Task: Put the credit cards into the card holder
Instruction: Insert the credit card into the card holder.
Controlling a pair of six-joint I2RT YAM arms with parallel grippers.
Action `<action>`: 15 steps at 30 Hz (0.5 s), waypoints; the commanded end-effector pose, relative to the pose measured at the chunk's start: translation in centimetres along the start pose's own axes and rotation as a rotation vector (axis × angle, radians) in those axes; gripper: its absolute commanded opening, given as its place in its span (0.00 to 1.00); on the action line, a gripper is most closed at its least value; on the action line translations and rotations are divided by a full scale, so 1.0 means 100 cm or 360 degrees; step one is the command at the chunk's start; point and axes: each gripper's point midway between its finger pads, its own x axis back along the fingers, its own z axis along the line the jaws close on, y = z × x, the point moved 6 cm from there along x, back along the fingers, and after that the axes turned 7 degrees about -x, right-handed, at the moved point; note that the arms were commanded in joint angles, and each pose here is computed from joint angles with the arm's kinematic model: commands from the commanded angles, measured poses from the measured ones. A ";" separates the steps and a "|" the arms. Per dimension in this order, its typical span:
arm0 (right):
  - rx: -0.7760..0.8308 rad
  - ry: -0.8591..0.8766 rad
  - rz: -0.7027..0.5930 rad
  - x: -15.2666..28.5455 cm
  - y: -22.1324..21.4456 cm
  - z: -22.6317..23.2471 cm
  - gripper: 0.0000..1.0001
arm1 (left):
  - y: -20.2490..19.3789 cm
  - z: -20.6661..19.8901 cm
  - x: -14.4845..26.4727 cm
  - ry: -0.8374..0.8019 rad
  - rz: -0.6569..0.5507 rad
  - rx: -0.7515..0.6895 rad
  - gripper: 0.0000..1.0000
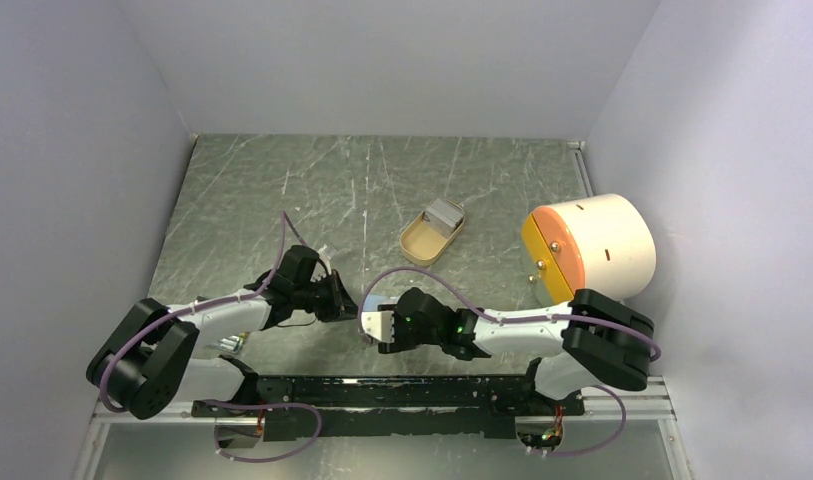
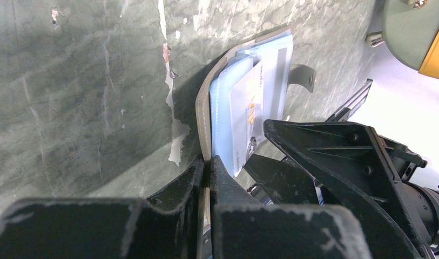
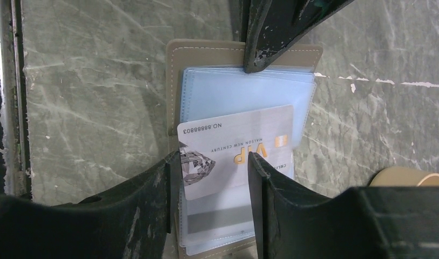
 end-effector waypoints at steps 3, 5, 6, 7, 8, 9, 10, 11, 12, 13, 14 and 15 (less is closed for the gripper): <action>-0.0043 -0.0079 -0.0054 -0.005 0.014 -0.011 0.51 | -0.003 0.000 0.000 -0.0047 0.0023 -0.0020 0.09; -0.0066 -0.0076 -0.0055 -0.005 0.015 -0.010 0.52 | -0.003 0.000 0.000 -0.0048 0.0025 -0.0022 0.09; -0.0080 -0.0084 -0.0063 -0.005 0.016 -0.011 0.53 | -0.003 0.000 0.000 -0.0050 0.0024 -0.0022 0.09; -0.0090 -0.0090 -0.0070 -0.005 0.016 -0.011 0.54 | -0.003 0.000 0.000 -0.0051 0.0025 -0.0022 0.09; -0.0109 -0.0099 -0.0074 -0.005 0.016 -0.011 0.55 | -0.004 0.000 0.000 -0.0050 0.0028 -0.0021 0.09; -0.0126 -0.0104 -0.0077 -0.005 0.017 -0.011 0.56 | -0.003 0.000 0.000 -0.0049 0.0027 -0.0021 0.09; -0.0151 -0.0109 -0.0071 -0.005 0.017 -0.011 0.57 | -0.003 0.000 0.000 -0.0047 0.0025 -0.0021 0.09; -0.0181 -0.0111 -0.0061 -0.004 0.017 -0.011 0.58 | -0.003 0.000 0.000 -0.0043 0.0025 -0.0019 0.09; -0.0233 -0.0108 -0.0046 -0.004 0.017 -0.010 0.58 | -0.003 0.001 0.000 -0.0036 0.0023 -0.0018 0.09; -0.0279 -0.0098 -0.0023 -0.003 0.016 -0.009 0.59 | -0.003 0.001 0.000 -0.0028 0.0018 -0.0017 0.09; -0.0337 -0.0083 0.0005 -0.002 0.016 -0.007 0.60 | -0.003 0.002 0.000 -0.0017 0.0018 -0.0016 0.09; -0.0394 -0.0069 0.0024 -0.001 0.018 -0.006 0.61 | -0.002 0.001 0.001 -0.0012 0.0013 -0.0019 0.09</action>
